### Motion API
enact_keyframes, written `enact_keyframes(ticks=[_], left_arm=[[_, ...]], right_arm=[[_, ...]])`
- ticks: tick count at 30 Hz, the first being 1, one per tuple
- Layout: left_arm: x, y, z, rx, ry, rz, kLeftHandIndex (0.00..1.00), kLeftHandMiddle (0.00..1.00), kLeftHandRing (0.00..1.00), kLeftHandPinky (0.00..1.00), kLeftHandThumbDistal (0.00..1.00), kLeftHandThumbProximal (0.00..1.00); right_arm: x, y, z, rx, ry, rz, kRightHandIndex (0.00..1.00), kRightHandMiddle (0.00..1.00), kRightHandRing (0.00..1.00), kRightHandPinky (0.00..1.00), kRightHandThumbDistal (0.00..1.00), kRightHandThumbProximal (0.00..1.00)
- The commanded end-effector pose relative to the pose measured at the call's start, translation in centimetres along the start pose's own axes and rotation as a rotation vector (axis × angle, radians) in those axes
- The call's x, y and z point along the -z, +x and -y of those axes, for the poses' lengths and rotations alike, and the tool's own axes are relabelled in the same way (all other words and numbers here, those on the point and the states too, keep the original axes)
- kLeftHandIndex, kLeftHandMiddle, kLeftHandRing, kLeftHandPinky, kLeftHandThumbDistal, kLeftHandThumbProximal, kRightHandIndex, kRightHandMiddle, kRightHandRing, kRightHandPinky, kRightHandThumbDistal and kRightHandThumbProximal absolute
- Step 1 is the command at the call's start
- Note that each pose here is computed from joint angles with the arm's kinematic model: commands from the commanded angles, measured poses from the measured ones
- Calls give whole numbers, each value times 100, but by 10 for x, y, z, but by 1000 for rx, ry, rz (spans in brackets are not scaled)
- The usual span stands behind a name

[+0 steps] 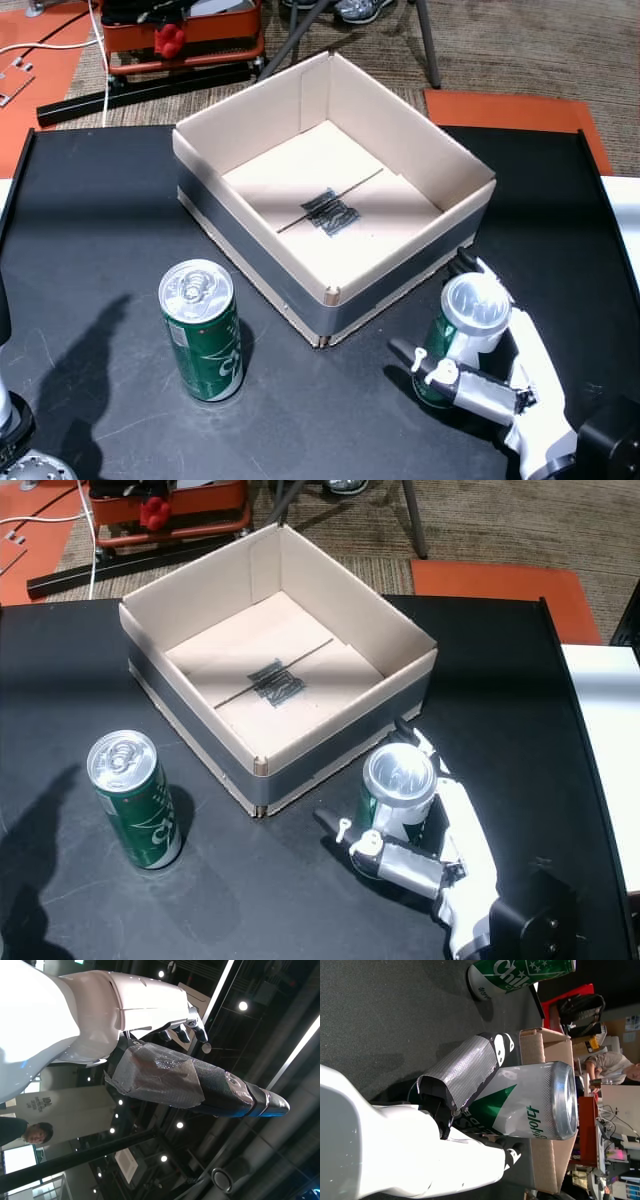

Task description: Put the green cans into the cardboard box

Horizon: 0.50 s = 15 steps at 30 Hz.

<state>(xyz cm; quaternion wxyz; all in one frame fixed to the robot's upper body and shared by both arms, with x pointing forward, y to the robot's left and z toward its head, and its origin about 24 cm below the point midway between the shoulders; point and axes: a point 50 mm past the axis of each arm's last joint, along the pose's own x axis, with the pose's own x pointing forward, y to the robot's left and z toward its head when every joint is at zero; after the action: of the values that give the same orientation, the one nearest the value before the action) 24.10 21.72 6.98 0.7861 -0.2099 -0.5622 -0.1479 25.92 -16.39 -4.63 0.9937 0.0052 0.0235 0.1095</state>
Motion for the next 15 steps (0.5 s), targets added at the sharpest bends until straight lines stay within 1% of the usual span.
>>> enact_keyframes(ticks=[1,2,6,9,12,13,15], left_arm=[[1,-9,7,-37,-9,-3,95,91,89,89,100,77],[1,-9,7,-38,-3,-3,95,91,89,89,100,78],[1,-10,7,-45,-10,0,95,91,89,89,100,75],[1,-10,7,-40,-1,-5,96,91,89,89,100,76],[2,-9,7,-37,-4,-4,96,91,89,89,100,76],[2,-9,7,-37,-4,-2,96,91,89,89,100,75],[2,-9,7,-41,-1,-1,95,91,89,89,100,75]], right_arm=[[1,-1,4,11,0,-7,93,100,100,100,100,59],[1,-1,4,11,1,-8,93,100,100,100,100,59],[0,-1,4,14,5,-7,93,100,100,100,100,59],[0,0,4,17,12,-4,92,99,98,100,100,57],[-1,0,5,23,25,4,88,93,92,91,100,53],[-1,0,5,24,29,6,84,90,90,88,100,52],[-1,0,5,24,31,8,79,85,85,83,100,50]])
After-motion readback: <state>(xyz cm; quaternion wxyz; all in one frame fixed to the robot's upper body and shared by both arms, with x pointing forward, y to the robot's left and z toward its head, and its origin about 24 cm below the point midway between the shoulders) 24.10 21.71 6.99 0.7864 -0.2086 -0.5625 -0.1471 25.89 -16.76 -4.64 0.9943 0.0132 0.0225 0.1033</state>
